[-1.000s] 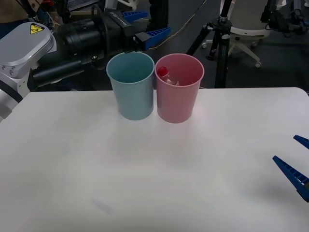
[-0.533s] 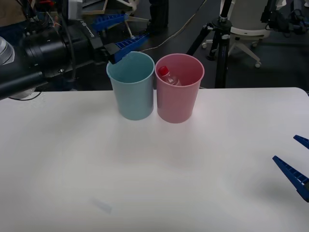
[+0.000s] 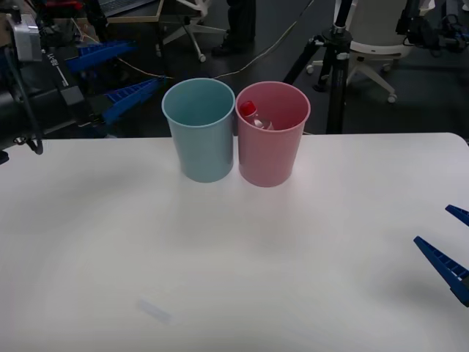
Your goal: Grasp the object on the table and drop it into the matching bin: aluminum can to the light blue bin, PET bottle to the pink bin.
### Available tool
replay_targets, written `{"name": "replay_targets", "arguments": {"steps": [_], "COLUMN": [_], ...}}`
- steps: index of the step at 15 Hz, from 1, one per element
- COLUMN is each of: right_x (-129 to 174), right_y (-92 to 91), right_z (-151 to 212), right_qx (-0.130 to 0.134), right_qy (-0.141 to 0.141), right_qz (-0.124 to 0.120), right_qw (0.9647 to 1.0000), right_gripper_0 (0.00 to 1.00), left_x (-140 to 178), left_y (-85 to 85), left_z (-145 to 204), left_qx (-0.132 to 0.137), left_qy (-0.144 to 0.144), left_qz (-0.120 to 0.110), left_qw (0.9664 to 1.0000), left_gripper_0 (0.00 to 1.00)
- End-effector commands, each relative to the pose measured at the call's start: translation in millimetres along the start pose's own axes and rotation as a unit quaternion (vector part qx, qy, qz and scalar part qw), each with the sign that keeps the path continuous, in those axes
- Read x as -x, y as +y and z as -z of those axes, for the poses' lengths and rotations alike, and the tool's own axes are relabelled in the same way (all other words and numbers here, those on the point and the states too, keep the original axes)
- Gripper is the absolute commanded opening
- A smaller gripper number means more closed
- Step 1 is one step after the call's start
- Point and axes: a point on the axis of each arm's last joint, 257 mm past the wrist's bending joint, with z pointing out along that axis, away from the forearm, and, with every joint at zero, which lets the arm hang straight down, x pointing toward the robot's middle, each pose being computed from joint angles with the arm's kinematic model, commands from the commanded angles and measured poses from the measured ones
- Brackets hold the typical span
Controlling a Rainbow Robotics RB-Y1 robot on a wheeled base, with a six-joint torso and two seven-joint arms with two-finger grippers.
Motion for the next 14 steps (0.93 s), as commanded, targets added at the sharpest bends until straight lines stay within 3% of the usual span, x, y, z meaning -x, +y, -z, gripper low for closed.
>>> {"name": "replay_targets", "arguments": {"steps": [1,5,7,12,14], "right_x": [0,0,0,0,0], "right_y": [0.0,0.0,0.0,0.0,0.0], "right_z": [0,0,0,0,0], "right_qx": [0.000,0.000,0.000,0.000,0.000], "right_qy": [0.000,0.000,0.000,0.000,0.000], "right_qz": [0.000,0.000,0.000,0.000,0.000], "right_qw": [1.0000,1.0000,1.0000,1.0000,1.0000], "right_gripper_0": [1.00,1.00,1.00,1.00,1.00], "left_x": [-7,-23,-36,-68,-81], "left_y": [3.6,-0.7,-4.1,-32.4,-44.3], "left_z": [33,78,97,131,141], "left_qx": [0.024,0.036,0.050,0.100,0.110], "left_qy": [0.004,0.009,0.019,0.036,0.046], "left_qz": [0.004,0.018,0.009,0.051,0.051], "left_qw": [0.9997,0.9992,0.9985,0.9930,0.9916], "left_gripper_0": [1.00,1.00,1.00,1.00,1.00]}}
